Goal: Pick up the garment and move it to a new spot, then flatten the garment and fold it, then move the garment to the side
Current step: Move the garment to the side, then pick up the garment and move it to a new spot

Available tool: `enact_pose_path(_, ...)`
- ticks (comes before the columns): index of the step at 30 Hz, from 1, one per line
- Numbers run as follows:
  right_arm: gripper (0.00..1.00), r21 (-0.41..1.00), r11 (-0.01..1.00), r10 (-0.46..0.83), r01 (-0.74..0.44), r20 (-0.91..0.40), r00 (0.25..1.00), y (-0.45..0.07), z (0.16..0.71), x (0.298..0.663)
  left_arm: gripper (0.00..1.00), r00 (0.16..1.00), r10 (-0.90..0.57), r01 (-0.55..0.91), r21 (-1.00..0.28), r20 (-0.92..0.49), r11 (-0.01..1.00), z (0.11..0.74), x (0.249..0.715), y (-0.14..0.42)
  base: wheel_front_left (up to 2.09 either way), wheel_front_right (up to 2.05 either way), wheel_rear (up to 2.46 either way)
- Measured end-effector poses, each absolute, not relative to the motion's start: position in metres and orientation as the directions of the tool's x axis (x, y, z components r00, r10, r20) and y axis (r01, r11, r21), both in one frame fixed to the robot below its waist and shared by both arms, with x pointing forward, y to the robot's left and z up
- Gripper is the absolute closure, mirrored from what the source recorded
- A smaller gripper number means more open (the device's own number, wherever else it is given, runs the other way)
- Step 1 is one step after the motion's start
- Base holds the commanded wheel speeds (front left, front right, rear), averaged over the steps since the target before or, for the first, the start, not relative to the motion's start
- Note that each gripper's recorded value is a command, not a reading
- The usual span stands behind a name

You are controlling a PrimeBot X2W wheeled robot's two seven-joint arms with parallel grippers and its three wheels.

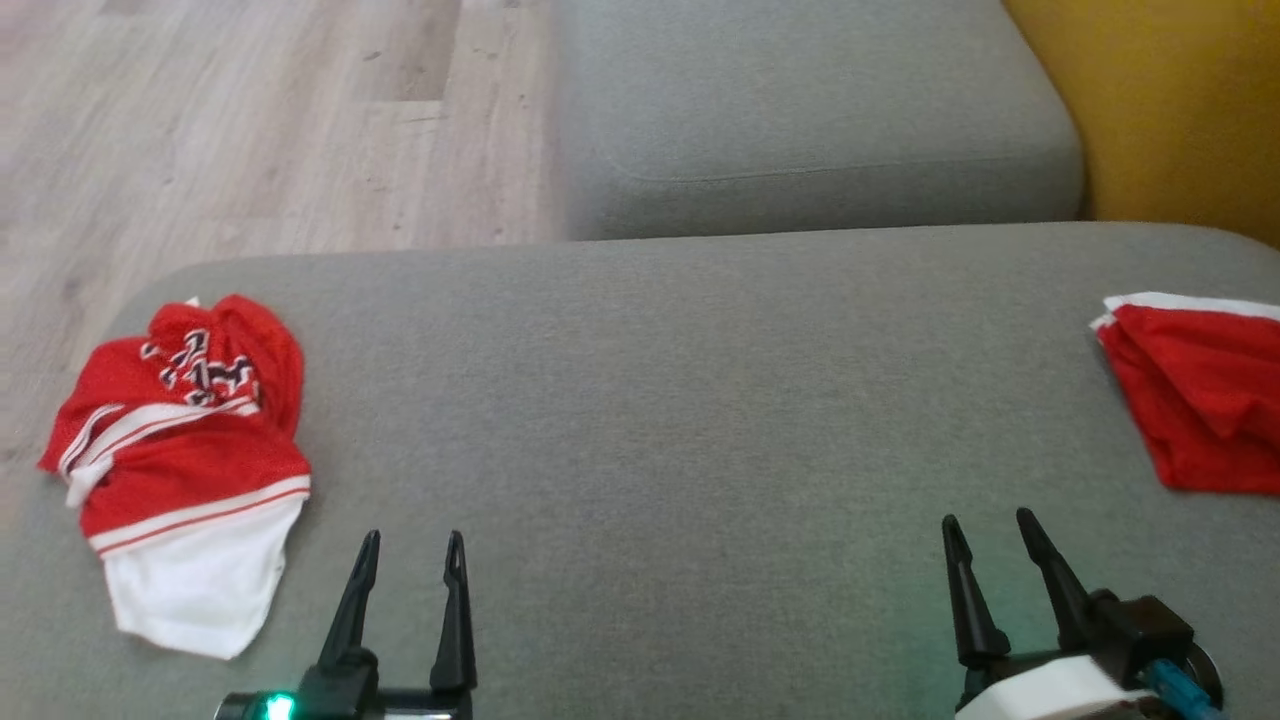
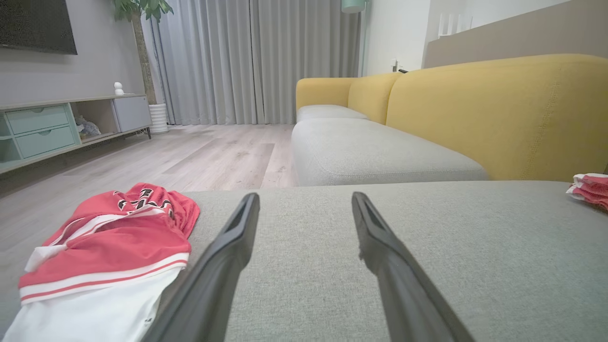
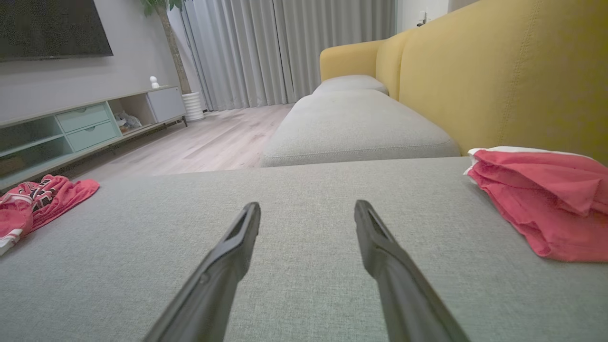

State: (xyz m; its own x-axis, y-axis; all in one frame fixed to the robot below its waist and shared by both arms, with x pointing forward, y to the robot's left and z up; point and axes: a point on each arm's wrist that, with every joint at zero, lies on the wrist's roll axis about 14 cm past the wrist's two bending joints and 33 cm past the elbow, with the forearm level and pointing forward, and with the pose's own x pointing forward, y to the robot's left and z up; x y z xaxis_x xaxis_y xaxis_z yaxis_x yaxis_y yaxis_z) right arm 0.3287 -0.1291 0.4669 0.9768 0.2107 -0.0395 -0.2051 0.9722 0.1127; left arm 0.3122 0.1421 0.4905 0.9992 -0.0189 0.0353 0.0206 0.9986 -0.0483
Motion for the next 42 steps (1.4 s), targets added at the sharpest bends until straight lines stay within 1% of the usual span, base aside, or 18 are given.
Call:
enact_pose_path(5, 0.0, 0.113, 0.961, 0.258, -0.25, -0.054, 0.965, -0.114, 0.463, 0.334, 0.0, 0.999, 0.037, -0.036, -0.052, 0.028, 0.998, 0.488, 0.305, 0.158, 0.0, 0.0, 0.0)
enact_pose_path(12, 0.0, 0.113, 0.911, 0.407, -0.398, -0.071, 0.911, -0.065, 0.459, 0.35, 0.0, 0.979, 0.202, -0.201, -0.05, 0.014, 0.978, 0.483, 0.281, 0.203, 0.0, 0.0, 0.0)
enact_pose_path(16, 0.0, 0.109, 0.865, 0.498, -0.49, -0.063, 0.865, -0.03, 0.462, 0.362, 0.0, 0.945, 0.328, -0.327, -0.047, 0.009, 0.944, 0.482, 0.261, 0.237, 0.0, 0.0, 0.0)
enact_pose_path(20, 0.0, 0.101, 0.815, 0.578, -0.571, -0.065, 0.813, 0.003, 0.461, 0.37, 0.0, 0.892, 0.452, -0.451, -0.037, 0.007, 0.892, 0.483, 0.237, 0.27, 0.0, 0.0, 0.0)
enact_pose_path(24, 0.0, 0.098, 0.776, 0.631, -0.624, -0.076, 0.772, 0.021, 0.453, 0.38, 0.0, 0.854, 0.521, -0.52, -0.019, 0.009, 0.854, 0.488, 0.23, 0.292, 0.0, 0.0, 0.0)
enact_pose_path(26, 0.0, 0.082, 0.764, 0.645, -0.64, -0.083, 0.76, 0.022, 0.448, 0.39, 0.0, 0.844, 0.534, -0.535, -0.002, 0.04, 0.845, 0.5, 0.241, 0.304, 0.0, 0.0, 0.0)
enact_pose_path(28, 0.0, 0.066, 0.752, 0.659, -0.655, -0.089, 0.747, 0.023, 0.443, 0.399, 0.0, 0.852, 0.517, -0.521, 0.031, 0.089, 0.853, 0.518, 0.262, 0.313, 0.0, 0.0, 0.0)
enact_pose_path(30, 0.0, 0.052, 0.749, 0.662, -0.661, -0.091, 0.744, 0.02, 0.437, 0.412, 0.0, 0.871, 0.474, -0.486, 0.083, 0.128, 0.87, 0.533, 0.292, 0.318, 0.0, 0.0, 0.0)
enact_pose_path(32, 0.0, 0.024, 0.751, 0.659, -0.66, -0.091, 0.747, 0.012, 0.432, 0.429, 0.0, 0.896, 0.426, -0.441, 0.131, 0.128, 0.888, 0.537, 0.325, 0.322, 0.0, 0.0, 0.0)
enact_pose_path(33, 0.0, 0.002, 0.762, 0.645, -0.648, -0.094, 0.758, -0.001, 0.426, 0.444, 0.0, 0.919, 0.385, -0.394, 0.16, 0.084, 0.905, 0.53, 0.361, 0.326, 0.0, 0.0, 0.0)
enact_pose_path(37, 0.0, -0.02, 0.782, 0.616, -0.623, -0.127, 0.778, -0.026, 0.407, 0.46, 0.0, 0.937, 0.335, -0.324, 0.109, -0.1, 0.94, 0.505, 0.432, 0.333, 0.0, 0.0, 0.0)
enact_pose_path(40, 0.0, -0.034, 0.798, 0.591, -0.602, -0.153, 0.792, -0.045, 0.393, 0.468, 0.0, 0.909, 0.314, -0.298, 0.101, -0.273, 0.949, 0.478, 0.472, 0.341, 0.0, 0.0, 0.0)
enact_pose_path(42, 0.0, -0.045, 0.817, 0.564, -0.575, -0.148, 0.812, -0.058, 0.392, 0.477, 0.0, 0.861, 0.309, -0.293, 0.101, -0.404, 0.951, 0.45, 0.485, 0.343, 0.0, 0.0, 0.0)
